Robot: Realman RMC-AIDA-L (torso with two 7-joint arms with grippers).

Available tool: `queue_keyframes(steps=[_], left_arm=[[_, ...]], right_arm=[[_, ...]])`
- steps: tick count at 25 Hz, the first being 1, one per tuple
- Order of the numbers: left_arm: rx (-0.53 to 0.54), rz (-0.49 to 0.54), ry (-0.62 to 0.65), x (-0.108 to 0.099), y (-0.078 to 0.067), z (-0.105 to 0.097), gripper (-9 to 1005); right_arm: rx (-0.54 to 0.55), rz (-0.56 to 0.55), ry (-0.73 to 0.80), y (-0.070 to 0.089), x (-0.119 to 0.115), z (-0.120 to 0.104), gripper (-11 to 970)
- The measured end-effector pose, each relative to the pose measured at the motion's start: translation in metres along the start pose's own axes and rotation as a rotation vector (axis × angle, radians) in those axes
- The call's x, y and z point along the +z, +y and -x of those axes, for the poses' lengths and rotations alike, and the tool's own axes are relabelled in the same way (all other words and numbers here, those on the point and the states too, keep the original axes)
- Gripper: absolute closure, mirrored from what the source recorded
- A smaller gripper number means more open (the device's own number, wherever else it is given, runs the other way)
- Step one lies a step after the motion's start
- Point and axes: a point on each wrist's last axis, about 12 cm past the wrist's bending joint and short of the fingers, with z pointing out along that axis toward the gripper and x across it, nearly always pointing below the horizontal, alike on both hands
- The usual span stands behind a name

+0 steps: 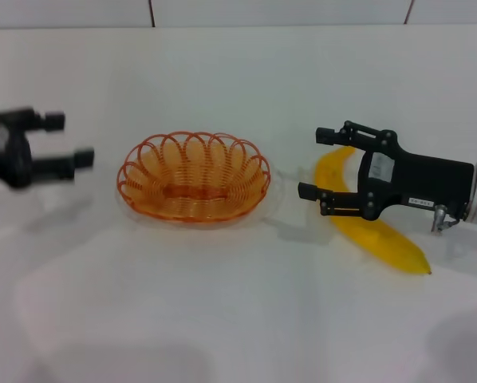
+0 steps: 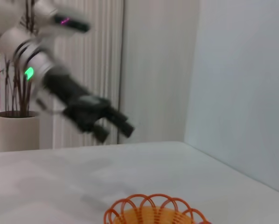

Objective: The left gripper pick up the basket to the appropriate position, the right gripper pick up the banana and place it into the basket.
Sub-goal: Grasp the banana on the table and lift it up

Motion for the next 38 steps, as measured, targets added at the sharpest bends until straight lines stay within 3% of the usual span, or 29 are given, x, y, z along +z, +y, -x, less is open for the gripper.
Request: queue_keyframes(steps=[4, 8, 10, 16, 27, 38], left_arm=[[0.089, -0.018, -0.119, 0.007, -0.022, -0.052, 207], [0.080, -0.014, -0.135, 0.010, -0.036, -0.079, 207], [0.062, -0.006, -0.134, 0.009, -0.036, -0.083, 208], [0.047, -0.002, -0.150, 0.013, -0.035, -0.081, 208], [0.018, -0.018, -0.169, 0.018, -0.038, -0.081, 207], [0.006, 0.003, -0.197, 0.015, -0.036, -0.080, 207]], right_arm=[[0.049, -0.016, 0.016, 0.000, -0.007, -0.003, 133], [0.125, -0.003, 0.079, -0.003, -0.021, -0.003, 134], [0.216, 0.021, 0.179, -0.005, -0.035, -0.006, 135], [0.350, 0.015, 0.294, -0.012, -0.043, -0.007, 136], [0.421, -0.023, 0.389, -0.022, -0.018, -0.014, 139], [0.436, -0.050, 0.436, -0.025, -0.015, -0.019, 142]])
